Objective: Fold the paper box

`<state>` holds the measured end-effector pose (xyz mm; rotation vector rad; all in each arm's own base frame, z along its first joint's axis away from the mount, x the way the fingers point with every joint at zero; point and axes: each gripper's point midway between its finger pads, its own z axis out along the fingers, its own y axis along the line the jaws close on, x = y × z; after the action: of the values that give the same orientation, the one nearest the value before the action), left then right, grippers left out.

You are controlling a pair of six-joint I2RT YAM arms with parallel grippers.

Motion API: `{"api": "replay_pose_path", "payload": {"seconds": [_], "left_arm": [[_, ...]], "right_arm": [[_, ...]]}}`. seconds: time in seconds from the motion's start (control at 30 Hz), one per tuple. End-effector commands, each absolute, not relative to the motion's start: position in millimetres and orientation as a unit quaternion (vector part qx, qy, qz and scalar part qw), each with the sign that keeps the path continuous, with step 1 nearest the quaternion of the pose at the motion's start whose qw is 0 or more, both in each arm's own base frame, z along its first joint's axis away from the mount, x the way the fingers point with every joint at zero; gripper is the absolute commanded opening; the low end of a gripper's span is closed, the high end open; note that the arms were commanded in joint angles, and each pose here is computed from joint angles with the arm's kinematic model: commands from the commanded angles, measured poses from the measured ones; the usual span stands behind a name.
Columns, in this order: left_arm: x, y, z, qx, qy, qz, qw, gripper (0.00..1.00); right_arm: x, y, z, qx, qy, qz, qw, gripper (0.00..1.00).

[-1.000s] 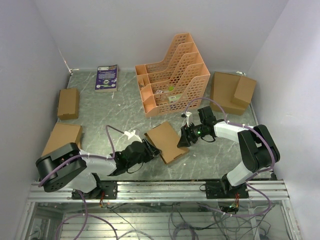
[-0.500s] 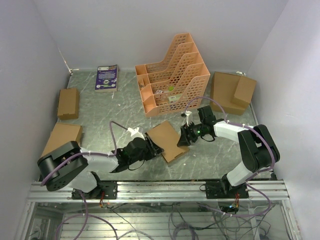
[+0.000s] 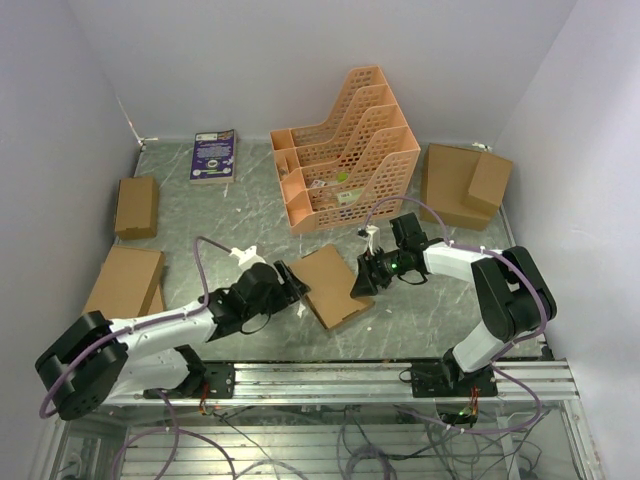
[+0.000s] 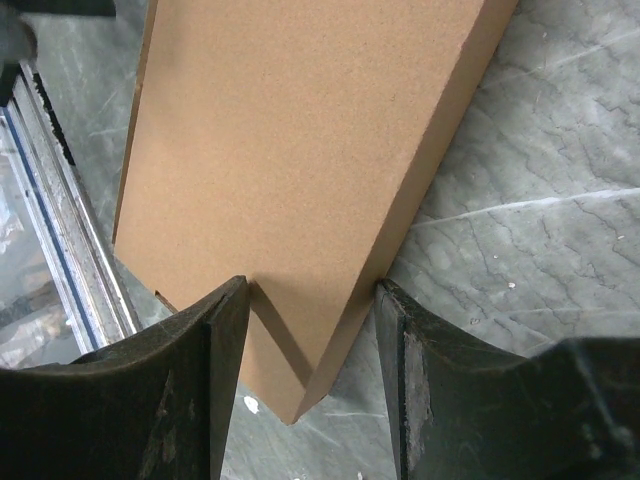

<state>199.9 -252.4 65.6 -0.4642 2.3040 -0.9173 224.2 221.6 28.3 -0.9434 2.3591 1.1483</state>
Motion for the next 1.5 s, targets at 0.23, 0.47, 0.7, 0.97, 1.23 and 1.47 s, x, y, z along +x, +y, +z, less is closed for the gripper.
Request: {"api": "replay_pose_path", "payload": {"seconds": [0.23,0.47,0.7,0.97,1.23,1.47], "left_arm": [[261,-231,65,-0.169,0.876,-0.306,0.332,0.76],[284,-248,57,-0.152,0.881,-0.309,0.323,0.61],[291,-263,55,-0.127,0.883,-0.328,0.31,0.29],[285,-267,44,-0.092,0.897,-0.32,0.29,0.15],[271,-229,68,-0.087,0.902,-0.266,0.328,0.55],[217,-233,91,-0.099,0.877,-0.352,0.31,0.64]], "right_arm": [[221,222,26,-0.33,0.837,0.405,0.162,0.52],[221,223,26,-0.332,0.836,0.406,0.163,0.52],[217,227,24,-0.338,0.833,0.409,0.155,0.47],[216,228,24,-0.342,0.833,0.407,0.154,0.46],[224,221,26,-0.332,0.837,0.405,0.159,0.51],[224,221,26,-0.33,0.837,0.407,0.16,0.51]]}}
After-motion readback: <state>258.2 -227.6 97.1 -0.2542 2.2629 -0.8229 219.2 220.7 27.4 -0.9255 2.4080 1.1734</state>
